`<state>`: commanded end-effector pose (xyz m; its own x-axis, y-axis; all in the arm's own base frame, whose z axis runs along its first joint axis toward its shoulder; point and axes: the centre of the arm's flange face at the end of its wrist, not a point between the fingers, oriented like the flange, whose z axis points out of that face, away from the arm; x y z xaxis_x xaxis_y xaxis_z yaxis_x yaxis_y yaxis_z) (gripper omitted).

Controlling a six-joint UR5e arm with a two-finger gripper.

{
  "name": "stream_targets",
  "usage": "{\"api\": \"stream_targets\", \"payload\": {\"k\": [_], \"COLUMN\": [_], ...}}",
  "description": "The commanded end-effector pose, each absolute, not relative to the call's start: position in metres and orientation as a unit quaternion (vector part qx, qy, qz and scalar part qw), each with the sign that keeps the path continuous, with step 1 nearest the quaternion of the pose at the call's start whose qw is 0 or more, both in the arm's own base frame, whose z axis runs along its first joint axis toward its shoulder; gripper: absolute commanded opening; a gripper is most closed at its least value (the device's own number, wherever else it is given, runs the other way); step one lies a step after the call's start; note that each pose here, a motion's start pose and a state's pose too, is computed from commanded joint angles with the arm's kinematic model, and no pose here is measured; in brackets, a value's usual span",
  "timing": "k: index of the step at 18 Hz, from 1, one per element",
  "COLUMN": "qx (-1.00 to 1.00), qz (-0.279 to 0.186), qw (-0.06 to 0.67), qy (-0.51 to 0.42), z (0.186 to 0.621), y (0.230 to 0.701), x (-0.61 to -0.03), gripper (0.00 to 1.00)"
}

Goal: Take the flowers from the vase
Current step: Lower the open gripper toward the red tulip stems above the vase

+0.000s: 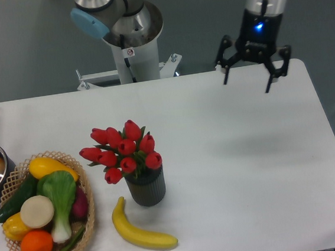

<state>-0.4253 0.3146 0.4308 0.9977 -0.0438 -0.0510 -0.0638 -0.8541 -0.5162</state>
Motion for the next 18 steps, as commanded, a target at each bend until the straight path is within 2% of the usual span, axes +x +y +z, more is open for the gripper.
{"api": "stream_targets", "payload": {"k": [8, 12, 18], "qx": [-0.955, -0.921, -0.909], "qz": [0.004, -0.034, -0.059], "qw": [0.285, 0.369, 0.396], "qy": [0.080, 0.118, 0.117], "z": [0.407, 0.395, 0.383], "y": [0.358, 0.372, 0.383], "x": [-0.392, -0.374, -0.379], "gripper": [1.00, 1.00, 1.00]}}
